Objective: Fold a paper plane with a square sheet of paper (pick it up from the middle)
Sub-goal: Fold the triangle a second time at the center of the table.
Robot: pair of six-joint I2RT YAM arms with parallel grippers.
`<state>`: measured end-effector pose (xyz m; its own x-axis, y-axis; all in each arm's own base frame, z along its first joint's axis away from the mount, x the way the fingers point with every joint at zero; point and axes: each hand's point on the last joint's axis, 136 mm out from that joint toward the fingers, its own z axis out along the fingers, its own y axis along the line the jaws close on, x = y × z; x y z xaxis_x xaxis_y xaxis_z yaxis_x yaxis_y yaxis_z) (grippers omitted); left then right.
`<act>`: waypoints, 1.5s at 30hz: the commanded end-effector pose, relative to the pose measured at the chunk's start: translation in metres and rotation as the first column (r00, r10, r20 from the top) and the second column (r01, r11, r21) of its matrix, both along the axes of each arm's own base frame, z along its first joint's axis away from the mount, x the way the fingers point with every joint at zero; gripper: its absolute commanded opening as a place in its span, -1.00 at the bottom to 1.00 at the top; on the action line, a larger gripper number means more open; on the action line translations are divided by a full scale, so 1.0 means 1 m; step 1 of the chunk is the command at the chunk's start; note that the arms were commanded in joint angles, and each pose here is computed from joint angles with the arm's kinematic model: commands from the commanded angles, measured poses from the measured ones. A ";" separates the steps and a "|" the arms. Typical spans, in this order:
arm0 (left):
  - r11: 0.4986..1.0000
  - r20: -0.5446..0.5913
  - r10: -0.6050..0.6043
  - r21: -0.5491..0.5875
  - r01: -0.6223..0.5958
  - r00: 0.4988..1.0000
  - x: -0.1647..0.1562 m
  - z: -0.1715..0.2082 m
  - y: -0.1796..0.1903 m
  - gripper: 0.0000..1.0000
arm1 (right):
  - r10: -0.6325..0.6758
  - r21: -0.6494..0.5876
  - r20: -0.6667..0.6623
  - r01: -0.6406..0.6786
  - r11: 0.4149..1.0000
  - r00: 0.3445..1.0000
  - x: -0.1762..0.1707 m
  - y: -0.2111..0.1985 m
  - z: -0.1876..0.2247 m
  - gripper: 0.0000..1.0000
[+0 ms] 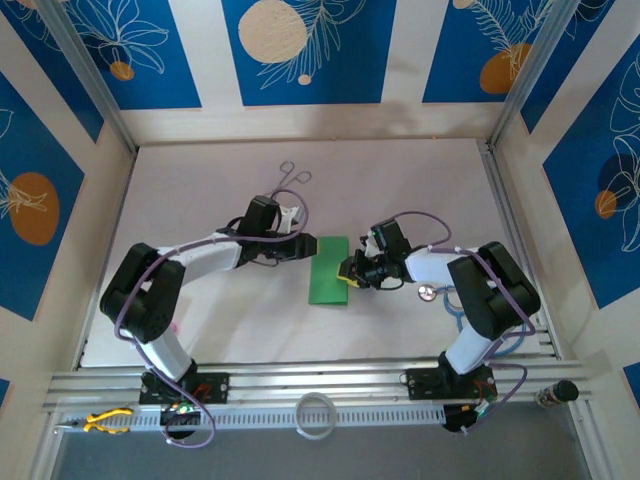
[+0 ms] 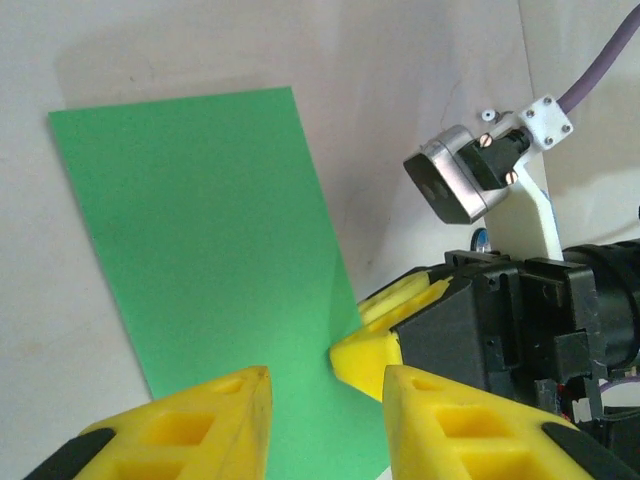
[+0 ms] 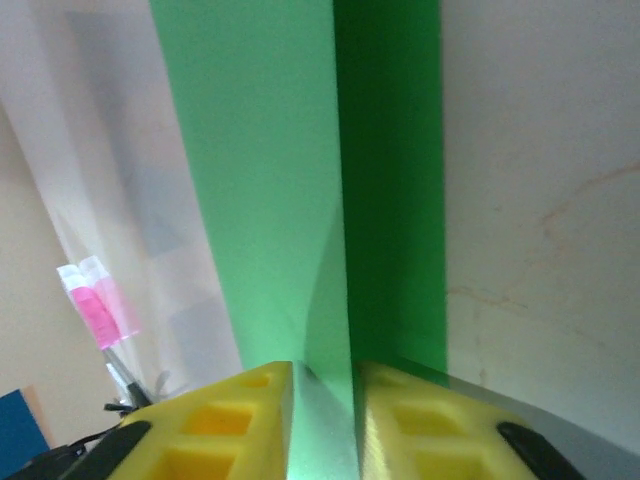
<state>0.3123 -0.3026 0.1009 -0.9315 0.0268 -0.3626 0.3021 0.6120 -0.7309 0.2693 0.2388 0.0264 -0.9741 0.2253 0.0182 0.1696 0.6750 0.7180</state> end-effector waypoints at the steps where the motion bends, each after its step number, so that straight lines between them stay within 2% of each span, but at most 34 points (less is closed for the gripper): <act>1: 0.999 0.046 -0.038 -0.018 0.039 0.998 -0.007 0.008 -0.002 -0.32 | 0.011 -0.088 -0.044 -0.014 0.996 0.999 -0.008 -0.009 -0.018 -0.63; 6: 0.999 0.043 -0.041 -0.010 0.041 0.998 -0.012 0.004 0.000 -0.34 | 0.038 -0.159 -0.052 -0.046 0.986 0.998 -0.011 -0.011 -0.025 -0.64; 11: 0.999 0.057 -0.038 -0.002 0.038 0.998 -0.012 0.006 0.002 -0.35 | 0.045 -0.153 -0.030 -0.049 0.987 0.999 -0.008 -0.007 -0.016 -0.67; 15: 0.997 0.062 -0.074 -0.014 0.075 0.995 -0.017 0.008 -0.003 -0.50 | 0.047 -0.182 0.008 -0.045 0.982 0.999 -0.004 -0.009 -0.005 -0.70; 18: 0.989 0.022 -0.146 -0.029 0.146 0.989 -0.028 0.003 -0.014 -0.57 | 0.062 -0.153 0.029 -0.057 0.987 0.998 -0.002 -0.003 0.005 -0.67; 25: 0.961 -0.083 -0.257 0.089 0.264 0.963 -0.062 -0.034 -0.031 -0.67 | 0.057 -0.106 0.021 -0.055 0.993 0.998 0.000 0.001 0.008 -0.67; 29: 0.953 -0.127 -0.226 0.175 0.246 0.966 -0.066 -0.057 -0.025 -0.73 | 0.044 -0.081 0.018 -0.043 0.996 0.999 0.001 0.000 0.008 -0.67; 32: 0.951 -0.132 -0.229 0.181 0.250 0.964 -0.067 -0.061 -0.026 -0.73 | 0.038 -0.053 0.012 -0.038 0.998 0.999 0.001 0.000 0.009 -0.67; 35: 0.954 -0.057 -0.243 0.168 0.249 0.968 -0.066 -0.045 -0.030 -0.70 | 0.032 -0.024 0.007 -0.032 0.999 0.999 0.002 0.001 0.012 -0.67; 37: 0.957 0.002 -0.254 0.144 0.251 0.967 -0.063 -0.032 -0.034 -0.53 | 0.026 0.000 0.007 -0.026 1.000 1.000 0.003 0.001 0.015 -0.67; 40: 0.955 0.096 -0.275 0.145 0.260 0.957 -0.064 -0.017 -0.035 -0.40 | 0.022 0.034 0.002 -0.022 0.999 1.000 0.005 0.003 0.019 -0.70; 42: 0.944 0.176 -0.306 0.180 0.275 0.936 -0.070 -0.009 -0.037 -0.28 | 0.018 0.051 -0.010 -0.018 0.999 1.000 0.006 0.003 0.020 -0.75; 45: 0.908 0.260 -0.374 0.298 0.294 0.890 -0.081 -0.011 -0.037 -0.19 | 0.013 0.069 -0.020 -0.011 0.998 1.000 0.007 0.003 0.022 -0.77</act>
